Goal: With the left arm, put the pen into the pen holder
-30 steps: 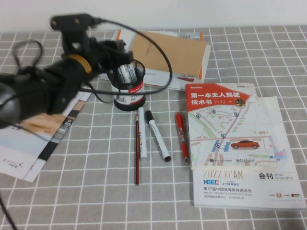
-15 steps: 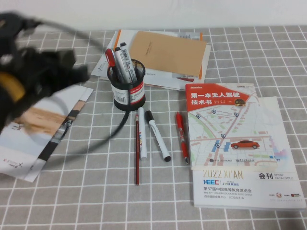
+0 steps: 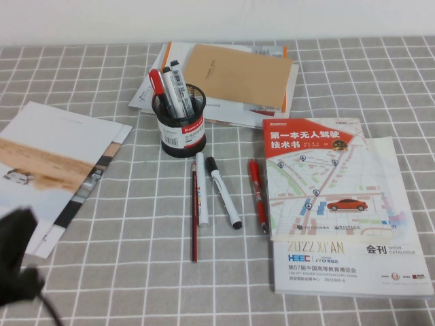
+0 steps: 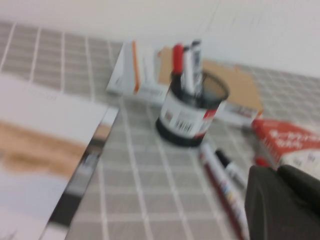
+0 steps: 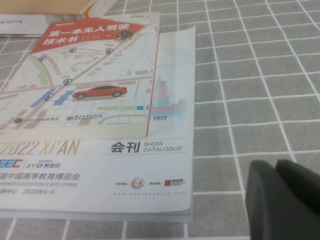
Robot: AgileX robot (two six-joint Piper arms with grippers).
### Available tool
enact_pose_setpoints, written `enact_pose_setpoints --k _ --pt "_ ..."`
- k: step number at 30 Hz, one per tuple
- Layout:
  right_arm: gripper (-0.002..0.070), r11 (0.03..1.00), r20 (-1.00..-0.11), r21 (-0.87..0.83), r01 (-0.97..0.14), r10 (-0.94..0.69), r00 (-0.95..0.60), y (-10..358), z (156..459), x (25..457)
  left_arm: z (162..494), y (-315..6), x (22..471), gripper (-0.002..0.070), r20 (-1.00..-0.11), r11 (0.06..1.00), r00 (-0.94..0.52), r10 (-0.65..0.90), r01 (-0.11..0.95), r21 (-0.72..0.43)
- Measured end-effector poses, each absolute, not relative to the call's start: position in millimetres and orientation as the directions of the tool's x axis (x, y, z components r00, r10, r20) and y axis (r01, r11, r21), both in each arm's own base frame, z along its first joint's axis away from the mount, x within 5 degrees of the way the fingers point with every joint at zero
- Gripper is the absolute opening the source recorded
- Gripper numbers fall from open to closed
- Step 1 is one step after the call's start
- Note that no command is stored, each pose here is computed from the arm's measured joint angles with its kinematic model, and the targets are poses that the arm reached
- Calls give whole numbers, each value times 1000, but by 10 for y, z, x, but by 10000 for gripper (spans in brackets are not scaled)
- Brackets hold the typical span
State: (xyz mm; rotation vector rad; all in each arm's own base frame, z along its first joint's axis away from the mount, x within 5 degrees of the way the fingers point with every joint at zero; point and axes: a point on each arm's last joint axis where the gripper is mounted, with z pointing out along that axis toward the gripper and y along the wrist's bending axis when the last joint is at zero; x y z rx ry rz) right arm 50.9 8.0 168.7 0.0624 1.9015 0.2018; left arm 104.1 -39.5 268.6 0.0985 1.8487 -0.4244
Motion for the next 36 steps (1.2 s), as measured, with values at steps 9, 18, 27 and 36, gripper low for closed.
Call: enact_pose_setpoints --k 9,18,27,36 --pt "-12 984 -932 171 -56 143 -334 80 1687 509 2414 -272 812 -3 -916 946 -382 -121 234 -223" --pt "-13 984 -932 171 -56 143 -334 80 1687 509 2433 -235 819 -3 -945 964 -327 -15 245 -100" --pt "-13 984 -932 171 -56 143 -334 80 1687 509 2455 -72 655 -3 -986 990 -147 78 125 59" --pt "-13 984 -932 171 -56 143 -334 80 1687 509 2103 -28 542 -3 -997 996 -33 69 56 67"
